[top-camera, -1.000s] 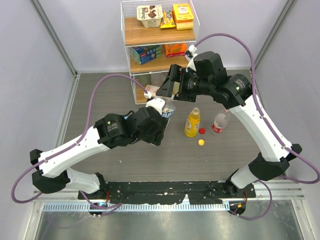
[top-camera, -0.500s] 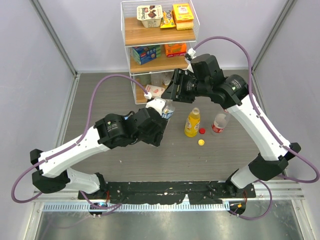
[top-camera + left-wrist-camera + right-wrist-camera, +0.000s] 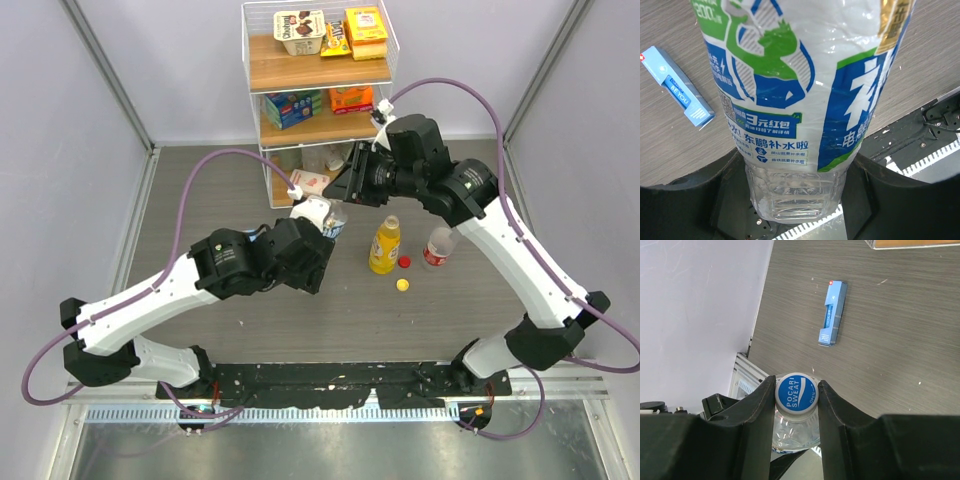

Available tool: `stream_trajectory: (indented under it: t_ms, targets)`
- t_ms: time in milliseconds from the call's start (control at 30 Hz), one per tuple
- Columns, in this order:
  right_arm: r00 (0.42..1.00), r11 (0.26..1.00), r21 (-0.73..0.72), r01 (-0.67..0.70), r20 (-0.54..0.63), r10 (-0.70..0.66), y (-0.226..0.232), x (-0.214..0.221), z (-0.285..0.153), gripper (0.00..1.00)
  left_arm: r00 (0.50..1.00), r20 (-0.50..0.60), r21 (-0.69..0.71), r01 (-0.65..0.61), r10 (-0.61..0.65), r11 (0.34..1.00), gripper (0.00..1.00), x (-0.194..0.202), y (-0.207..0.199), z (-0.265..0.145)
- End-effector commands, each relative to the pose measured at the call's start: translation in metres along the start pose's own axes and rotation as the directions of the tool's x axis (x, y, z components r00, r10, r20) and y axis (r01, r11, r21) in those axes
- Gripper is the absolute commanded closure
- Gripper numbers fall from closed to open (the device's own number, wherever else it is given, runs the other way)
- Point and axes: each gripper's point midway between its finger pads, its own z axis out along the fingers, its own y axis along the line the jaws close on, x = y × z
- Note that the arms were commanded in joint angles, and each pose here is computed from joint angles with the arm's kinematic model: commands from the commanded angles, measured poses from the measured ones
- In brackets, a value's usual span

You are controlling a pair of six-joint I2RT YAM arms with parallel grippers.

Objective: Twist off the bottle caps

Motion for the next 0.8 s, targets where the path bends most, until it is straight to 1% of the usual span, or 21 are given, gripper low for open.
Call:
stream_trajectory:
  t_ms: [0,33,67,100,133,167,200,233,267,300,333,400,433,467,533,567,633,667,700,767]
  targets:
    - [0.991,0.980,-0.170,0.101,0.101,-0.085,0.034,-0.015,-0.025,0.99,0.998,0.058,0.059,0.024,-0.027,0.998,1.00,-0.011,-0.007,-0.015]
    - [0.987,0.969,-0.215,0.118,0.132,-0.091,0.043,-0.019,-0.034,0.99,0.997,0.065,0.078,0.028,-0.033,0.997,1.00,-0.012,-0.009,-0.016]
    - [0.987,0.965,-0.233,0.120,0.130,-0.091,0.043,-0.016,-0.033,0.99,0.997,0.063,0.083,0.028,-0.033,0.996,1.00,-0.011,-0.009,-0.016]
    - [0.984,0.951,-0.283,0.127,0.158,-0.085,0.052,-0.021,-0.043,0.99,0.997,0.069,0.108,0.032,-0.040,0.994,1.00,-0.012,-0.013,-0.018]
    - [0.987,0.944,-0.308,0.119,0.138,-0.079,0.050,-0.016,-0.041,0.99,0.996,0.077,0.126,0.035,-0.045,0.991,1.00,-0.012,-0.014,-0.021]
    - [0.979,0.922,-0.361,0.138,0.190,-0.072,0.061,-0.025,-0.054,0.99,0.995,0.081,0.141,0.039,-0.051,0.989,1.00,-0.012,-0.016,-0.021]
    - [0.983,0.917,-0.379,0.127,0.172,-0.065,0.056,-0.022,-0.051,0.99,0.994,0.091,0.158,0.045,-0.060,0.986,1.00,-0.013,-0.017,-0.024]
    - [0.974,0.893,-0.424,0.151,0.220,-0.060,0.067,-0.030,-0.064,0.99,0.993,0.094,0.174,0.049,-0.066,0.984,1.00,-0.013,-0.019,-0.025]
    - [0.974,0.881,-0.446,0.155,0.216,-0.062,0.065,-0.028,-0.065,0.99,0.992,0.101,0.197,0.054,-0.075,0.979,1.00,-0.013,-0.022,-0.027]
    - [0.969,0.863,-0.475,0.173,0.240,-0.063,0.071,-0.031,-0.074,0.99,0.992,0.102,0.208,0.053,-0.076,0.977,1.00,-0.012,-0.023,-0.028]
    - [0.970,0.850,-0.496,0.179,0.231,-0.069,0.071,-0.030,-0.076,0.99,0.990,0.109,0.230,0.058,-0.084,0.971,1.00,-0.013,-0.024,-0.031]
    - [0.964,0.803,-0.552,0.223,0.247,-0.098,0.080,-0.029,-0.088,0.99,0.989,0.114,0.279,0.059,-0.094,0.959,1.00,-0.013,-0.030,-0.036]
    - [0.954,0.773,-0.581,0.256,0.280,-0.106,0.087,-0.031,-0.098,0.99,0.988,0.121,0.308,0.058,-0.100,0.950,1.00,-0.014,-0.034,-0.039]
    - [0.955,0.757,-0.598,0.263,0.272,-0.117,0.088,-0.028,-0.100,0.99,0.987,0.123,0.337,0.055,-0.102,0.940,1.00,-0.013,-0.038,-0.042]
    - [0.937,0.696,-0.644,0.319,0.324,-0.130,0.098,-0.030,-0.117,0.99,0.984,0.136,0.389,0.054,-0.115,0.920,1.00,-0.014,-0.044,-0.047]
    - [0.938,0.678,-0.663,0.316,0.325,-0.119,0.101,-0.030,-0.124,0.99,0.983,0.140,0.411,0.051,-0.118,0.910,1.00,-0.013,-0.047,-0.049]
    - [0.935,0.612,-0.717,0.334,0.335,-0.118,0.109,-0.028,-0.138,0.99,0.979,0.155,0.459,0.047,-0.131,0.887,1.00,-0.015,-0.052,-0.056]
    - [0.926,0.567,-0.740,0.362,0.356,-0.127,0.113,-0.026,-0.144,0.99,0.978,0.158,0.476,0.045,-0.136,0.878,1.00,-0.015,-0.054,-0.058]
    - [0.940,0.557,-0.763,0.327,0.326,-0.104,0.115,-0.025,-0.146,0.99,0.977,0.156,0.500,0.047,-0.143,0.865,1.00,-0.015,-0.058,-0.061]
    - [0.946,0.503,-0.804,0.318,0.309,-0.104,0.120,-0.021,-0.153,0.99,0.978,0.148,0.524,0.048,-0.146,0.850,1.00,-0.014,-0.063,-0.061]
